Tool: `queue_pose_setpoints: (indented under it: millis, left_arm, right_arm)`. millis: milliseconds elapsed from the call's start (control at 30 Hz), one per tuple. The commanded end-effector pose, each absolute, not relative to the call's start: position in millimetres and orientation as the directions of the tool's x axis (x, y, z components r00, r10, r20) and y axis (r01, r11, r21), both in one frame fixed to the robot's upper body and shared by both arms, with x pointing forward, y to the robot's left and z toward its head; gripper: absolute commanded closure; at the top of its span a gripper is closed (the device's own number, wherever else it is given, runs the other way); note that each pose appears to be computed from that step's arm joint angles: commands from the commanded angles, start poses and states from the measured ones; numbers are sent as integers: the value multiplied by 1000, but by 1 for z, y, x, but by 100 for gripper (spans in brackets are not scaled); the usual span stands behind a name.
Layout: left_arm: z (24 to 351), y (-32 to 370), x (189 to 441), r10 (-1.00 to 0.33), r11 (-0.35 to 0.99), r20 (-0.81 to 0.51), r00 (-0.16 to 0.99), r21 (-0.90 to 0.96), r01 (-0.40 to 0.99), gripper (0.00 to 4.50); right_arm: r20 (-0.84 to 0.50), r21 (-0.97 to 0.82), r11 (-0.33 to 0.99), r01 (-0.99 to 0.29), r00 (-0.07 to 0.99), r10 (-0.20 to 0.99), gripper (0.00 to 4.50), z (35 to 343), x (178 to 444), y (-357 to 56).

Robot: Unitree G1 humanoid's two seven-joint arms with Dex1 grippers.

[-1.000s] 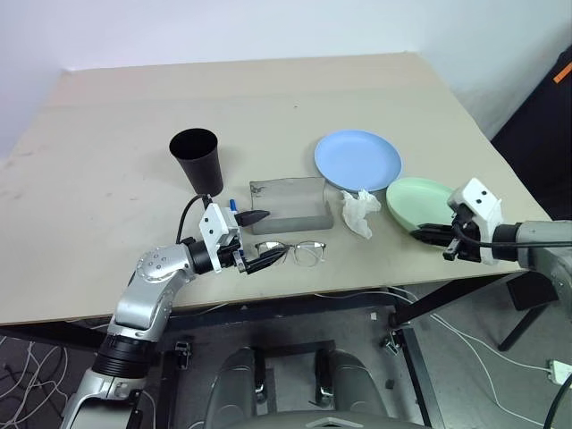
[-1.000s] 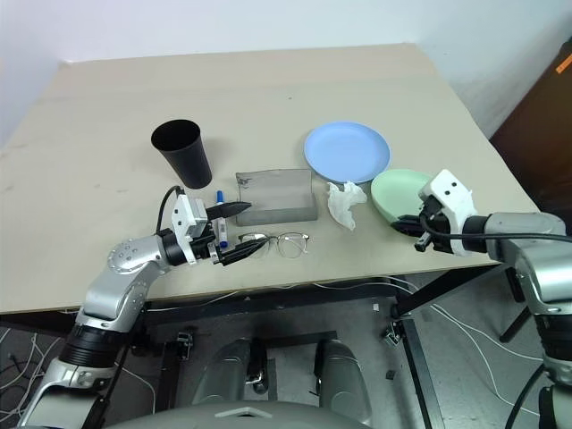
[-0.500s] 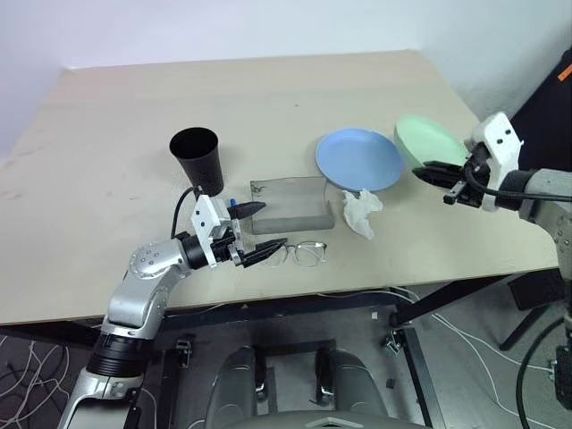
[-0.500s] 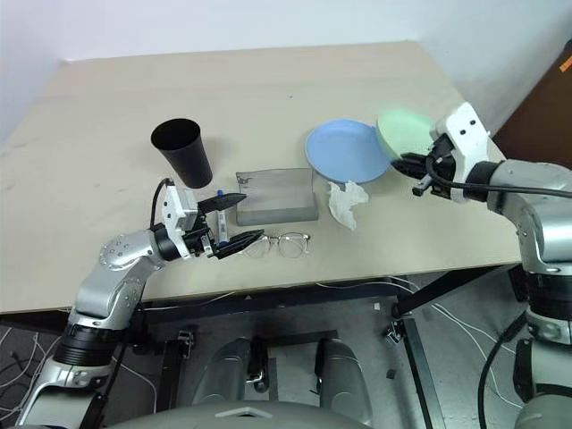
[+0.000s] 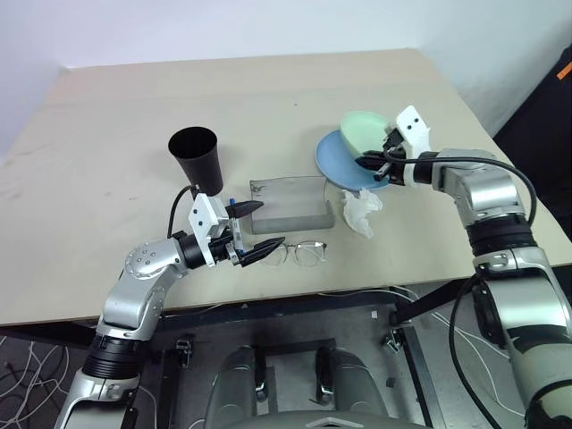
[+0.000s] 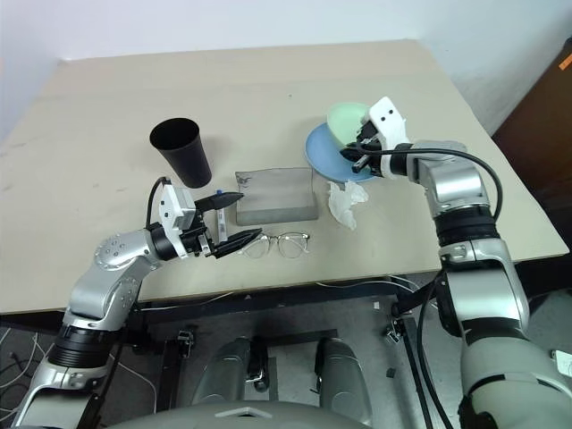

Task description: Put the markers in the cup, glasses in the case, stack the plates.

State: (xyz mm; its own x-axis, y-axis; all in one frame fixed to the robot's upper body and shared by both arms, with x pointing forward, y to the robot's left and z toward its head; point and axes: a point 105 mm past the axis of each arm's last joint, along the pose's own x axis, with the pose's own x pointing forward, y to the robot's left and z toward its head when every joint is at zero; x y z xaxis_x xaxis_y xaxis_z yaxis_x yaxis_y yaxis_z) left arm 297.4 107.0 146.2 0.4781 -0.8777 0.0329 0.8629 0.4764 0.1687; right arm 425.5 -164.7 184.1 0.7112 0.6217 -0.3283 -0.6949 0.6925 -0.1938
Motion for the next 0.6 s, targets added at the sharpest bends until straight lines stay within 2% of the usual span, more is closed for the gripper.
queue_pose_setpoints:
  millis: [33, 367, 600]
  left_arm:
    - [155, 104, 295, -882, 466, 42, 469, 212, 859, 0]
    - [153, 106, 293, -879, 472, 38, 476, 215, 855, 0]
    - [153, 103, 294, -880, 469, 38, 473, 221, 855, 0]
  right_arm:
    - [-319, -208, 674, -709, 701, 638, 447, 190, 433, -153]
    - [-368, -174, 589, -789, 607, 704, 447, 175, 426, -123]
    - [-379, -203, 573, -794, 603, 702, 447, 174, 425, -119]
